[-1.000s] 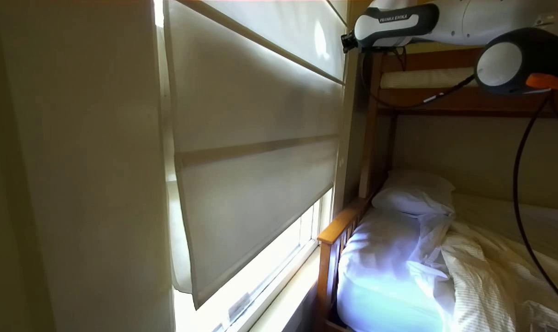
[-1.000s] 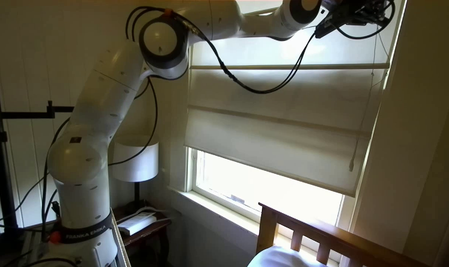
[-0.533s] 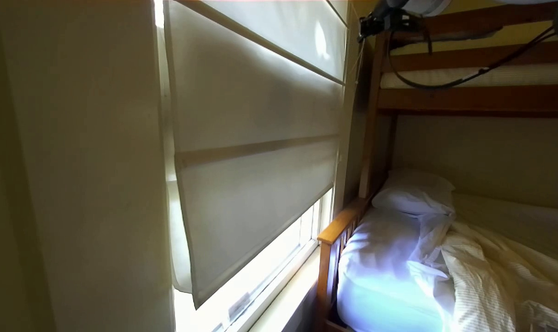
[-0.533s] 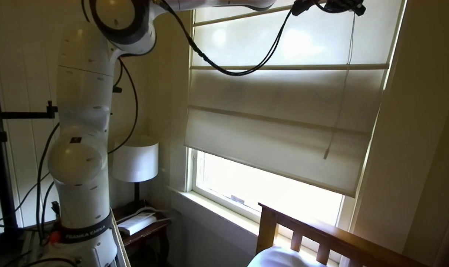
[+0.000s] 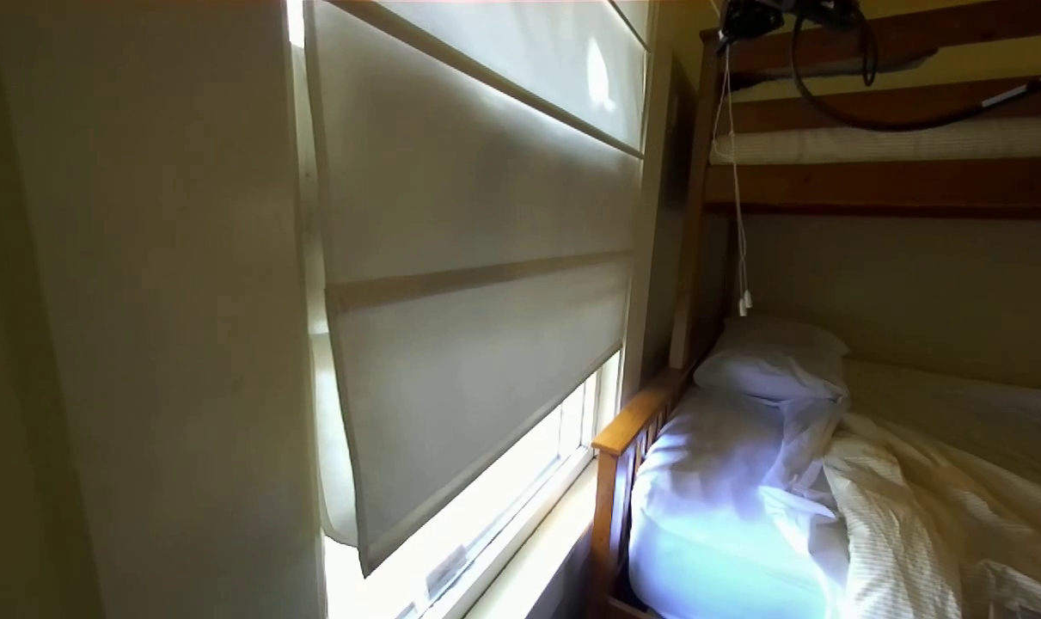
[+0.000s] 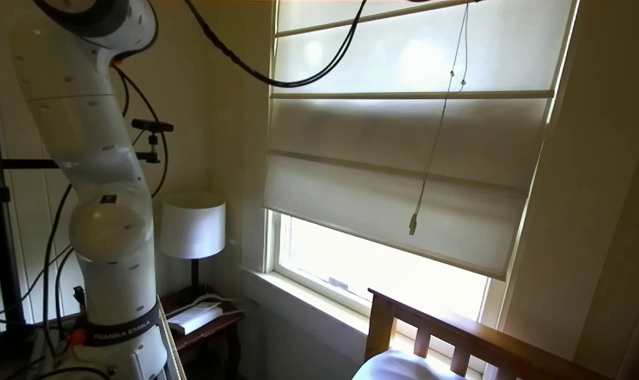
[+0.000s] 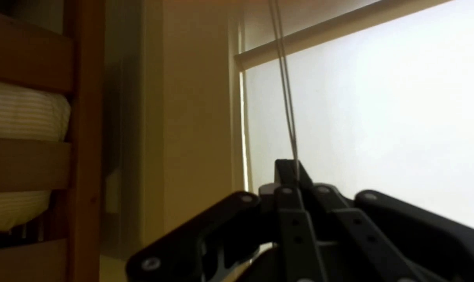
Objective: Close the blinds of the window
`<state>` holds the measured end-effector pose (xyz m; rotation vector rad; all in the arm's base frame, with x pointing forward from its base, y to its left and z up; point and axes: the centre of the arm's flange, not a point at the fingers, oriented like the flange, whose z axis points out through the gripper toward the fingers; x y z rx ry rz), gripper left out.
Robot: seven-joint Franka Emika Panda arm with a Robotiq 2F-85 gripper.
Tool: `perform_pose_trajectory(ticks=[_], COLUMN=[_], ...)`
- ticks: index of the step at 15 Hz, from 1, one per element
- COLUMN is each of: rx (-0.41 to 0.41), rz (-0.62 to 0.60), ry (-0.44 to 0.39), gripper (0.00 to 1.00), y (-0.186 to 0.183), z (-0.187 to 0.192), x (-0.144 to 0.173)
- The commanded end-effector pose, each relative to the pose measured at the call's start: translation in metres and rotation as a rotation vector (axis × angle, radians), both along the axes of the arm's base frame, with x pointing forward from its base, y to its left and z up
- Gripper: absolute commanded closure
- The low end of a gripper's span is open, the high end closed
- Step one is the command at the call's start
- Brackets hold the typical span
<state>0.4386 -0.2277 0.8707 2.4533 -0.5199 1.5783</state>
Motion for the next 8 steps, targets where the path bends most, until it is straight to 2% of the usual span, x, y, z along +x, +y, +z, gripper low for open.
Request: perform_pose_trajectory(ticks=[1,5,8], rx=[0.119,0.195,0.219], rz=[0.138,0.282,0.379], ry=[0.040,0.040,0.044], gripper=[1.00,1.00,1.00], y=[0.024,0.045,0.085], z=[-0.062,-0.101,-0.121], x=[-0.031,-0.004,0.007])
